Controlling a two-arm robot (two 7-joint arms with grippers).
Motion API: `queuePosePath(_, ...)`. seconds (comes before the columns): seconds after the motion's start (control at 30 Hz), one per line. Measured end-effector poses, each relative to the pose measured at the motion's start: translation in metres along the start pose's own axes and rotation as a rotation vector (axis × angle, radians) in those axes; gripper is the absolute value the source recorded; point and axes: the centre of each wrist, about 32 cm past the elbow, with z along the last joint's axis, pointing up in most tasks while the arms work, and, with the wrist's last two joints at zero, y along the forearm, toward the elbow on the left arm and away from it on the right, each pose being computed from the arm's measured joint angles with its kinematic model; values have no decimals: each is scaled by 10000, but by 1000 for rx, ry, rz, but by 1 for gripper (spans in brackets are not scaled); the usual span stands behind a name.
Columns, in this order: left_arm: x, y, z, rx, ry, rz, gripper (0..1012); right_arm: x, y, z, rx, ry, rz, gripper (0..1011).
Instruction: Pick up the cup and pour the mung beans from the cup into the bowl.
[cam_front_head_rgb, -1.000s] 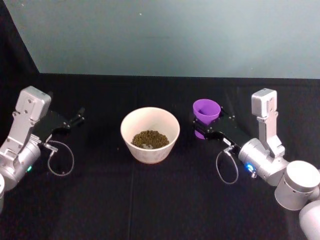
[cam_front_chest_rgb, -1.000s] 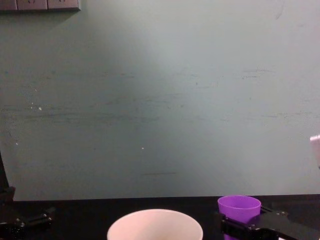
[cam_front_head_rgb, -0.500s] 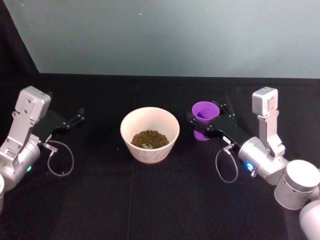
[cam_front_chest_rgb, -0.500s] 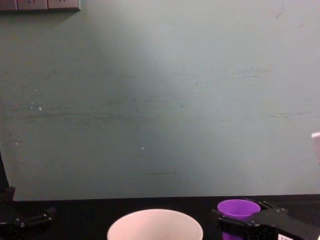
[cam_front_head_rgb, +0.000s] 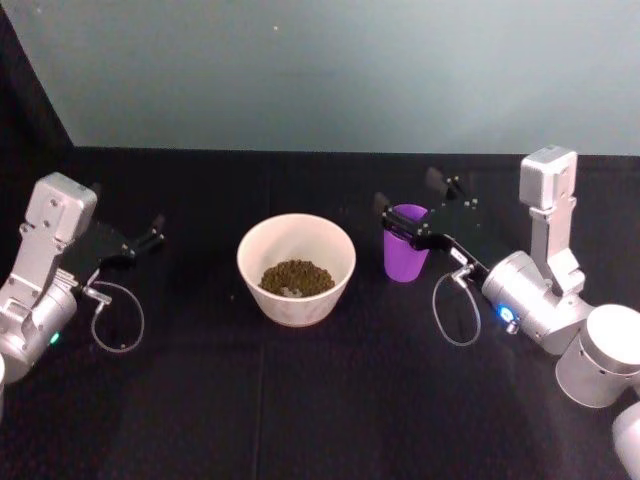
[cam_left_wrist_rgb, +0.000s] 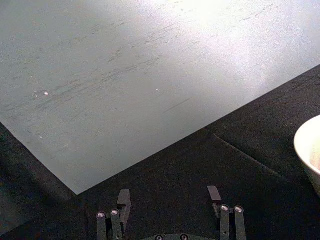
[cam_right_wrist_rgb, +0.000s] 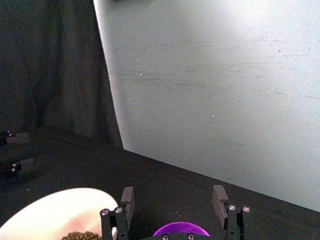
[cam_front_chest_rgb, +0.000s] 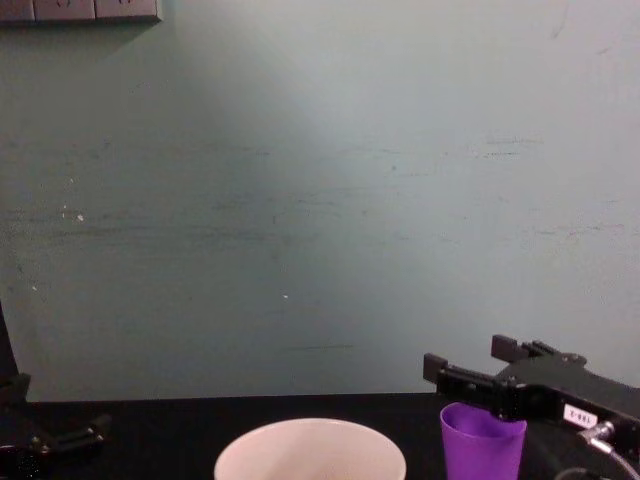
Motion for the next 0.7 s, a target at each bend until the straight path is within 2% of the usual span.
queuePosePath(0.17,0,0,0,0,0,0,1000,-10,-6,76,-4,-1,-6,1003)
queuePosePath(0.3,0,0,0,0,0,0,1000,29,-28,159,-12,-4,-45,1003)
queuePosePath(0.47,0,0,0,0,0,0,1000,107,-58,269,-36,-41,-104,1003)
queuePosePath(0.57,0,0,0,0,0,0,1000,194,-84,348,-57,-76,-157,1003)
queuePosePath(0.67,0,0,0,0,0,0,1000,240,-96,376,-71,-104,-191,1003)
queuePosePath(0.7,0,0,0,0,0,0,1000,259,-101,385,-79,-129,-212,1003)
